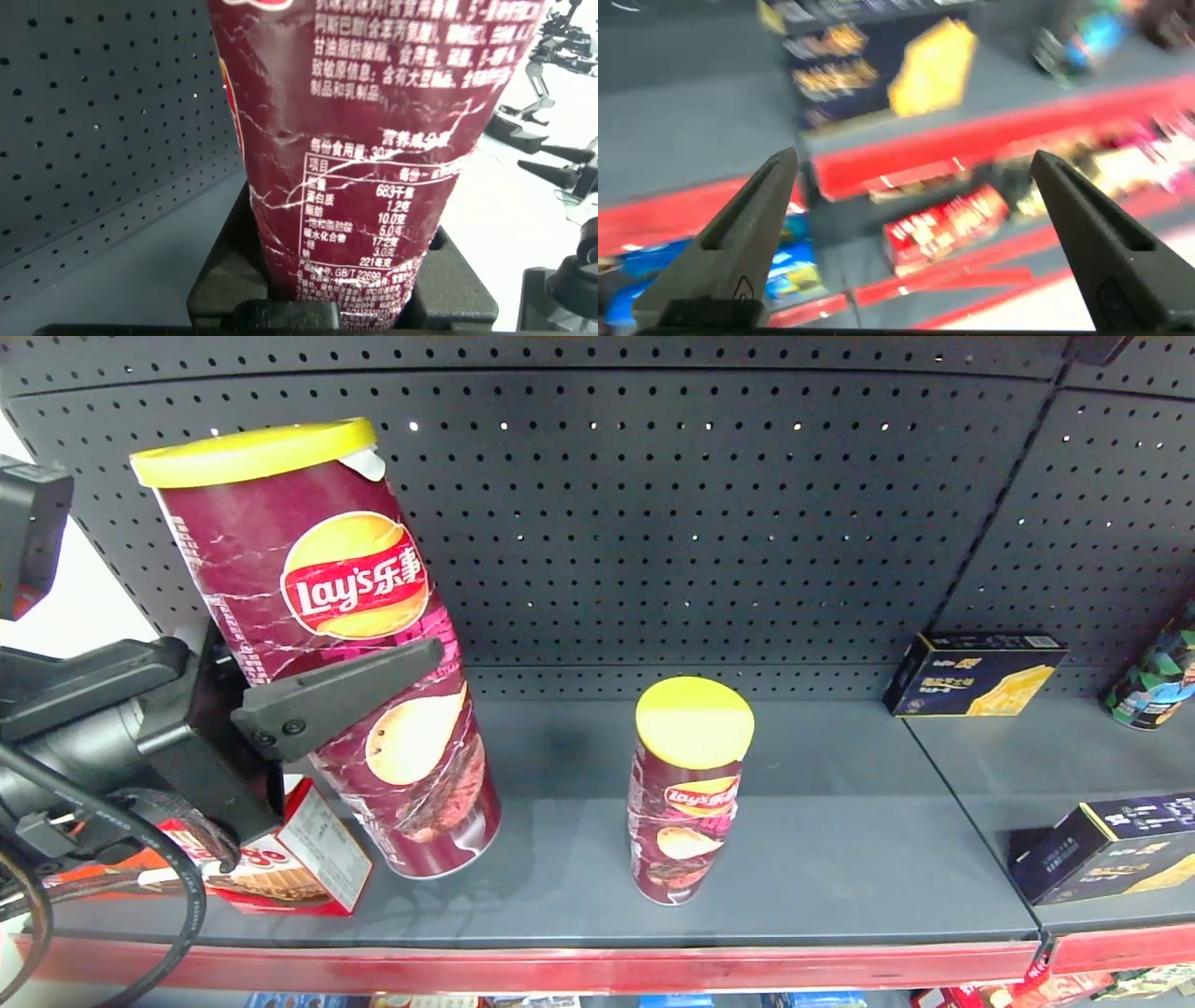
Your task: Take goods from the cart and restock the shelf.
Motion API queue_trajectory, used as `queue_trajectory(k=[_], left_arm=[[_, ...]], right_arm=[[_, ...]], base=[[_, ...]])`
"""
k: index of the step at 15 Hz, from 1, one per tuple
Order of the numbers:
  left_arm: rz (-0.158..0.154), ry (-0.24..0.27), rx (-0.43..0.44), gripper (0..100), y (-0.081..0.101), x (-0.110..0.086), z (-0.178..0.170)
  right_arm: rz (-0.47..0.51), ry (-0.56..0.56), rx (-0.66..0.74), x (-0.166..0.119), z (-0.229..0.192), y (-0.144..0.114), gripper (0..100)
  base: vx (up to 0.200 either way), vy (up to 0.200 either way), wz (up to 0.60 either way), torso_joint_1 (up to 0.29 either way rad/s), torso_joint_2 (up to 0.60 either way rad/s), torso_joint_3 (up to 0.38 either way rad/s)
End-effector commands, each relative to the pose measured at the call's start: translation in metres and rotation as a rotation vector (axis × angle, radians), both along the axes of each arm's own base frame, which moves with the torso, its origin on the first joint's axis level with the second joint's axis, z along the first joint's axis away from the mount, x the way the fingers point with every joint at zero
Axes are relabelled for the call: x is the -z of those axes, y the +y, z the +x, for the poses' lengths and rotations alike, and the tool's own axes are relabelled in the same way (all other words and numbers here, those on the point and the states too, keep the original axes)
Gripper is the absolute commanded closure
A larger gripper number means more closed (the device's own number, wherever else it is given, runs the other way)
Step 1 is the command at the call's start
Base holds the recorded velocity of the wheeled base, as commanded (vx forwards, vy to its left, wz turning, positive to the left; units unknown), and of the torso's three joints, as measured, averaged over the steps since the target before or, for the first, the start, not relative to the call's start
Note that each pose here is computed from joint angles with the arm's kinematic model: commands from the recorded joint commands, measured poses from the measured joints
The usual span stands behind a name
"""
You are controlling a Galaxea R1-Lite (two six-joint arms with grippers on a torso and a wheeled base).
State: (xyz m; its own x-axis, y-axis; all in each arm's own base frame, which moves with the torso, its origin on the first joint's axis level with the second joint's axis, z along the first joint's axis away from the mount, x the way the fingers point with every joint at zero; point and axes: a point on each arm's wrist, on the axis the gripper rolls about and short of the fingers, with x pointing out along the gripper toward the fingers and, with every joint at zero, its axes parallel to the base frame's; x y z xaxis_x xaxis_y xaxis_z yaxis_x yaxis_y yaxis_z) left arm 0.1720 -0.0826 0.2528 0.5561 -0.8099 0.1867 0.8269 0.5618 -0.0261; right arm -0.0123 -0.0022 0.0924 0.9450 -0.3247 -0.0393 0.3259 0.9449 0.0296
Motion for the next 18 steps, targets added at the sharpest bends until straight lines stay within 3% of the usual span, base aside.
queue_trajectory(k=[1,5,8,13,16,17,18], left_arm=[[0.0,0.002,0.004,100,-0.001,0.001,-0.001],[0.001,-0.002,0.013,100,-0.001,0.0,-0.001],[0.007,0.006,0.033,100,-0.005,0.002,0.0],[0.017,0.018,0.053,100,-0.011,0.006,0.002],[0.047,0.009,0.041,100,-0.012,0.01,0.007],[0.076,0.005,0.044,100,-0.016,0.015,0.012],[0.086,-0.002,0.051,100,-0.02,0.016,0.016]], right_arm=[[-0.022,-0.007,-0.011,0.008,-0.003,0.001,0],[-0.043,0.013,-0.175,0.009,-0.002,0.005,0],[-0.028,0.074,-0.053,0.015,-0.003,0.004,0],[-0.019,0.066,-0.053,0.014,-0.003,0.004,0],[-0.019,0.066,-0.053,0.014,-0.003,0.004,0],[-0.017,0.067,-0.052,0.014,-0.003,0.004,0],[-0.019,0.066,-0.053,0.014,-0.003,0.004,0]], base=[[0.0,0.0,0.0,0.0,0.0,0.0],[0.0,0.0,0.0,0.0,0.0,0.0],[0.0,0.0,0.0,0.0,0.0,0.0],[0.0,0.0,0.0,0.0,0.0,0.0],[0.0,0.0,0.0,0.0,0.0,0.0],[0.0,0.0,0.0,0.0,0.0,0.0],[0.0,0.0,0.0,0.0,0.0,0.0]])
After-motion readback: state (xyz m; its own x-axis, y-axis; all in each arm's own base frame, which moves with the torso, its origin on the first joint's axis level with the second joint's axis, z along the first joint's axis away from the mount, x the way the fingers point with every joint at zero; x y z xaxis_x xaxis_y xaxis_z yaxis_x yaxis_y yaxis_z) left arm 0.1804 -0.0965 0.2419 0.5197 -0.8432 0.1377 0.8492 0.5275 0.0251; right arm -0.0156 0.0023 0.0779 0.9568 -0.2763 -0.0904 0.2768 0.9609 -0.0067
